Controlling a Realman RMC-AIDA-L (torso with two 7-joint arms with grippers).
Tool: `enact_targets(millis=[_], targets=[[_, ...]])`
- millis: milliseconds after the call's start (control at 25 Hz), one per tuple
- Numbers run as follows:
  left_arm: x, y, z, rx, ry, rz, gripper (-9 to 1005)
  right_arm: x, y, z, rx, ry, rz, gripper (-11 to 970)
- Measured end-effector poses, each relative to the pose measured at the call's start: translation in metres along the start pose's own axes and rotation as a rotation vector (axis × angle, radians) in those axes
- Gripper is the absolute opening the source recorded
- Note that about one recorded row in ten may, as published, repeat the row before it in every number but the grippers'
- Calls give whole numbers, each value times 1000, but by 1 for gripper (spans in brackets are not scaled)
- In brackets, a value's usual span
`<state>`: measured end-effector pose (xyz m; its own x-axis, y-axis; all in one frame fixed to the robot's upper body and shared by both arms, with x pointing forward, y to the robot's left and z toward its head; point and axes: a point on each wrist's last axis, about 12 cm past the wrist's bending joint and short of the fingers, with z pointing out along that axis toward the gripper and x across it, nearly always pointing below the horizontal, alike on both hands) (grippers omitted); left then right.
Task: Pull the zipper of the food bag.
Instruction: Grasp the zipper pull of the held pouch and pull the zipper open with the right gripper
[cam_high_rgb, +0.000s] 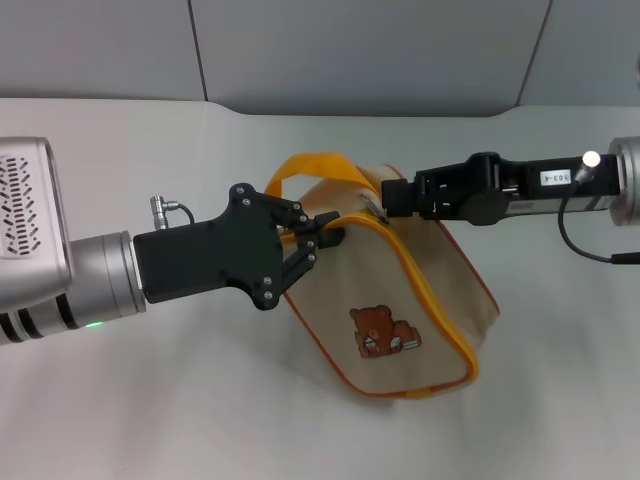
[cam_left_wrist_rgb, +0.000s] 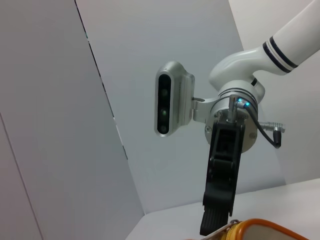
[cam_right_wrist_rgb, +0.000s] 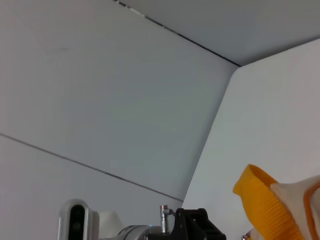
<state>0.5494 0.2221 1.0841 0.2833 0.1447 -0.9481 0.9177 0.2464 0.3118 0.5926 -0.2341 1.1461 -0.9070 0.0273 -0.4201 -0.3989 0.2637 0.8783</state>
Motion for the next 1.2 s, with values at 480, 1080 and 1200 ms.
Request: enact_targets(millis=[480,1080,1200], targets=[[-1,0,4,9,-8,42,62,-4,3,16,12,36,46,254],[0,-1,2,3,-6,44,68,-3,-1,21,26,15,59,150],[0,-2,1,-1,-6,41,73,-3,-2,20,34,7,55,111]])
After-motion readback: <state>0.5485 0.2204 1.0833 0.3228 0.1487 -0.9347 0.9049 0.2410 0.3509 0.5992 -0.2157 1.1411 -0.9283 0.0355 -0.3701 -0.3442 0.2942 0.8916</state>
